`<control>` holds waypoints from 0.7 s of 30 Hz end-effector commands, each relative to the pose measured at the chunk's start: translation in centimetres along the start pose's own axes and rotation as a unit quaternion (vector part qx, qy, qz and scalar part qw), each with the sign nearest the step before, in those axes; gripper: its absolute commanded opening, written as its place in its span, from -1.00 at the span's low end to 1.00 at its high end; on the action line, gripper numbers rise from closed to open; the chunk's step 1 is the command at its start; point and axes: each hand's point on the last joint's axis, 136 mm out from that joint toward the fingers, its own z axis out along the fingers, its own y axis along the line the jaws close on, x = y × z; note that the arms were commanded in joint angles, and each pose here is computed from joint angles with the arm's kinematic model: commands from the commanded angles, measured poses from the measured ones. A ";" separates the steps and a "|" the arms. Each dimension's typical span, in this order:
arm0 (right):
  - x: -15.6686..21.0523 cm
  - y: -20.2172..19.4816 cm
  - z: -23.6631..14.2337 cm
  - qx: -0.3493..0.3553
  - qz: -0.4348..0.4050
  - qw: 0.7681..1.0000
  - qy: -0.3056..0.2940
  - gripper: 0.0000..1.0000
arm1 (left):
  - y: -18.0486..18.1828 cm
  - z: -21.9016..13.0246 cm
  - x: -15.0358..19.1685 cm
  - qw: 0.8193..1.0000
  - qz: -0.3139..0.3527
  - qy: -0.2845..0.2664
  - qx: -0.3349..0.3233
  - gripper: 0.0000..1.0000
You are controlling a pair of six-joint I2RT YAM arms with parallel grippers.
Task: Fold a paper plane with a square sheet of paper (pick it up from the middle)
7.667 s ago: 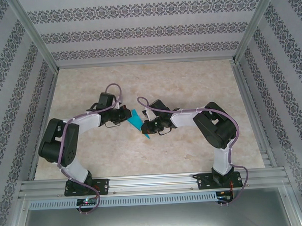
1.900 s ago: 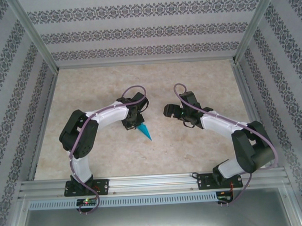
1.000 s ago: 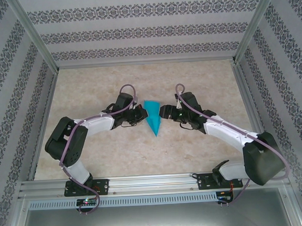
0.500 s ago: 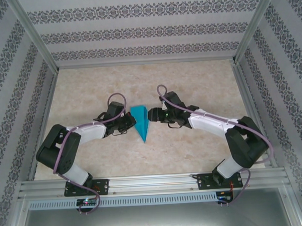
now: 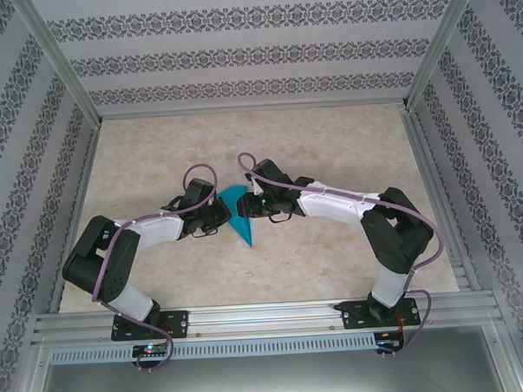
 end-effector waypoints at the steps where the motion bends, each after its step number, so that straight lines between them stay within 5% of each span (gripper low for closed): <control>1: 0.5 0.4 0.6 0.004 -0.011 1.000 0.020 -0.27 | -0.3 -0.3 -0.6 1.000 0.006 -0.003 0.003 -1.00; 9: 0.2 0.0 1.8 0.038 -0.016 0.999 0.029 -0.40 | -0.5 -0.1 -0.5 1.000 0.008 0.002 0.006 -1.00; 21: 0.6 -1.6 2.8 0.081 -0.007 0.996 0.048 -0.31 | -0.7 -0.1 -0.4 1.000 0.008 0.005 0.011 -1.00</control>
